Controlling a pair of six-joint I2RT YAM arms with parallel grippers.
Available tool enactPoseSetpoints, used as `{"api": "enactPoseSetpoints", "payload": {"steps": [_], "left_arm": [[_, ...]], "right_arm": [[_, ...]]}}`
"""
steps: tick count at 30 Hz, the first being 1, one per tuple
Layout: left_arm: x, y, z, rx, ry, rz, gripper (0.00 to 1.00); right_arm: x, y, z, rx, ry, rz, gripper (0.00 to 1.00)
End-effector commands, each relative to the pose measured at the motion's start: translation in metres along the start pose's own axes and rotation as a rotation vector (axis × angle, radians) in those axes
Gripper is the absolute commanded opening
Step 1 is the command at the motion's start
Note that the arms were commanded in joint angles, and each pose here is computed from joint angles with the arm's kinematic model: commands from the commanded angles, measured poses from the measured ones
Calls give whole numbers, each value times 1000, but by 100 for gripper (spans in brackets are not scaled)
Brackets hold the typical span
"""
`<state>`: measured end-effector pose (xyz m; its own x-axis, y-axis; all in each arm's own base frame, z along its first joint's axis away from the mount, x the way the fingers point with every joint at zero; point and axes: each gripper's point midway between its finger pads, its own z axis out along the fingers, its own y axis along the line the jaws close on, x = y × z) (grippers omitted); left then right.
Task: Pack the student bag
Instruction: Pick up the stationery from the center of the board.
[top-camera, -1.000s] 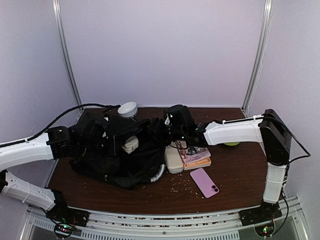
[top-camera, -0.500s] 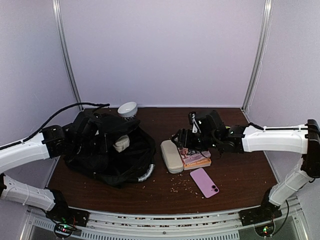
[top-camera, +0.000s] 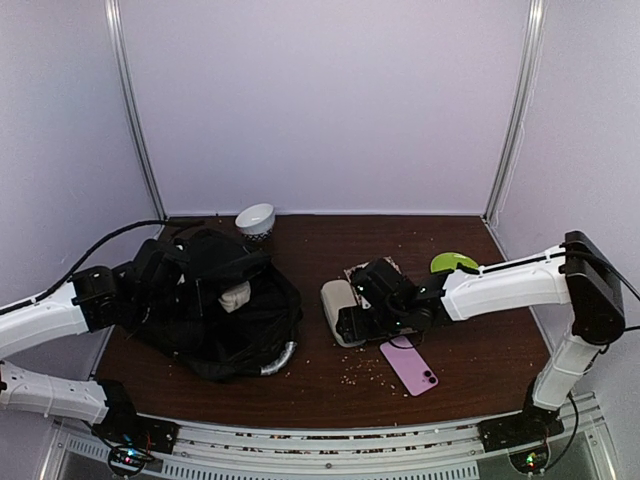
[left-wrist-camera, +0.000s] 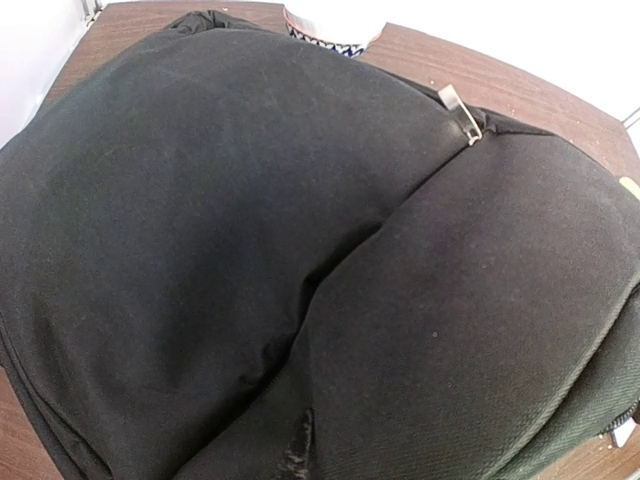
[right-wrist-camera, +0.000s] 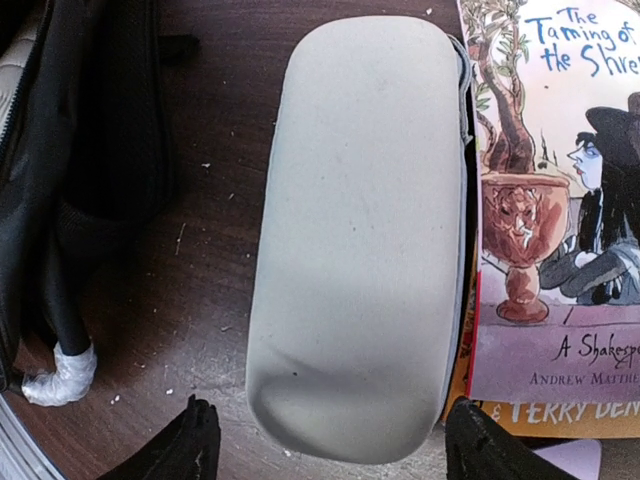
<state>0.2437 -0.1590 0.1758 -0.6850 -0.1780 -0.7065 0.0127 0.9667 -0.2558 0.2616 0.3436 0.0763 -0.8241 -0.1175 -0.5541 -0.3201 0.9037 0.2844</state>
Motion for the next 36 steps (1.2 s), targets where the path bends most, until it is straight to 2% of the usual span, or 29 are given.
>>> {"api": "enactPoseSetpoints", "payload": {"steps": [1,13,18,21,24,32,36], "left_arm": [[-7,7,2,-32,-33,-39,0],[-6,-1,7,-17,-15,-27,0],[-5,0,6,-14,-16,-28,0],[-4,1,6,-13,-15,-29,0],[-3,0,7,-5,-14,-31,0],[-9,-27,20,71,-3,-43,0],[-14,-45,29,100,14,-26,0]], "right_arm": [[-6,-3,7,73,-4,-43,78],[4,-4,29,121,59,-109,76],[5,-4,33,134,75,-152,69],[5,-3,27,132,77,-191,61],[10,4,17,91,88,-249,56],[47,21,-10,11,206,-410,54],[58,12,-18,58,260,-441,57]]}}
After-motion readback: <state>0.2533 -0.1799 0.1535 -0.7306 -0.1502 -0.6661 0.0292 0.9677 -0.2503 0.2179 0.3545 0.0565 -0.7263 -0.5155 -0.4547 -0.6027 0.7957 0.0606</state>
